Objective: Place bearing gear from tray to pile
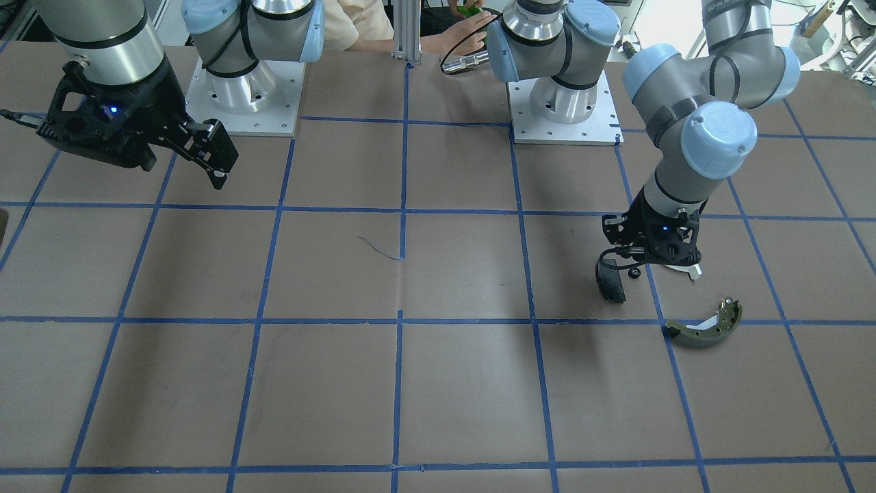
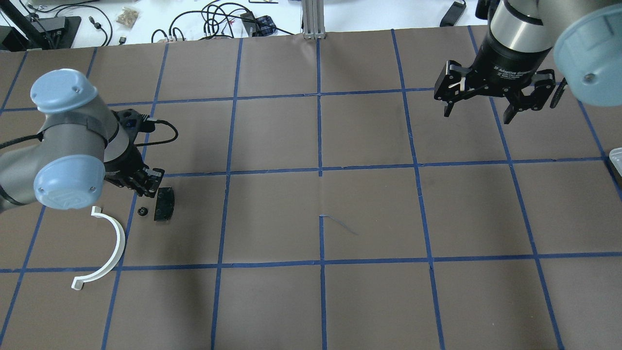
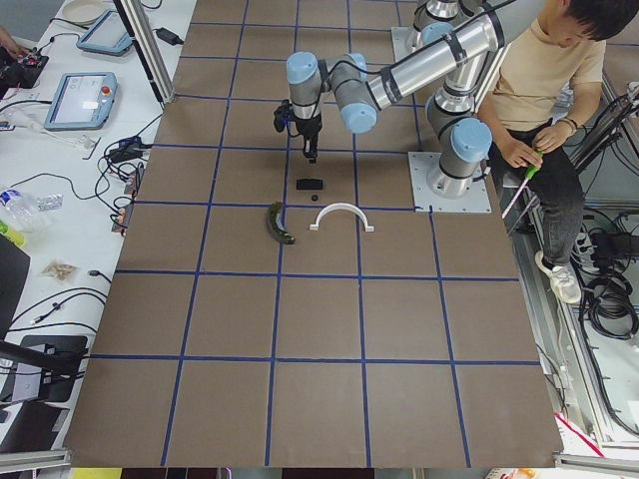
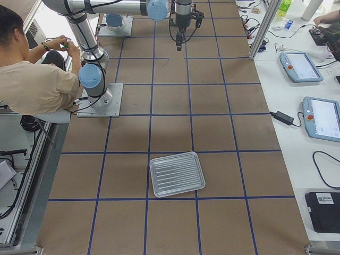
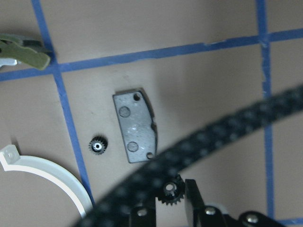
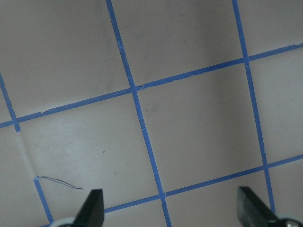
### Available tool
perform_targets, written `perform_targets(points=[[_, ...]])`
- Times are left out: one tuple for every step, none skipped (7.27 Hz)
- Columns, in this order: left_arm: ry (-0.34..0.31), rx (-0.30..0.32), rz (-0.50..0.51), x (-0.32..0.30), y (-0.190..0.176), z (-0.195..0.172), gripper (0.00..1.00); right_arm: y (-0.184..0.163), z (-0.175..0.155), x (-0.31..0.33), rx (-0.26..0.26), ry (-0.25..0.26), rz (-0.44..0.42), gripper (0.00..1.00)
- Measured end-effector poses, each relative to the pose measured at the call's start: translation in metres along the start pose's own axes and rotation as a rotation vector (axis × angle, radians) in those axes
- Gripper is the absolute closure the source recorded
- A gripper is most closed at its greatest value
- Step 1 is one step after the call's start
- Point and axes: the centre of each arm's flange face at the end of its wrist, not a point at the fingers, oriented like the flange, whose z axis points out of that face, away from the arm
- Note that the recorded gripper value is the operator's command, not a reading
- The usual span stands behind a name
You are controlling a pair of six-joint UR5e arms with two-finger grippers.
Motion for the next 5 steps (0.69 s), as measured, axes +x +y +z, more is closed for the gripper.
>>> perform_targets(points=[[0.027,0.012,0.008,-0.028,0.010,0.021,0.91,0.002,0.000,-0.005,0.005,0.002,-0.014,0.00],[0.058,0.000,0.009,-0.036,0.022,0.042,0.83,0.004,-0.001,-0.012,0.016,0.003,-0.028,0.00],[0.073,-0.011,0.004,-0.033,0.035,0.060,0.78,0.004,-0.001,-0.016,0.027,0.001,-0.035,0.00],[0.073,-0.013,-0.002,-0.027,0.046,0.074,0.74,0.004,-0.001,-0.017,0.032,0.000,-0.037,0.00],[0.073,-0.015,-0.004,-0.024,0.054,0.081,0.01,0.004,-0.001,-0.017,0.033,0.000,-0.037,0.00]])
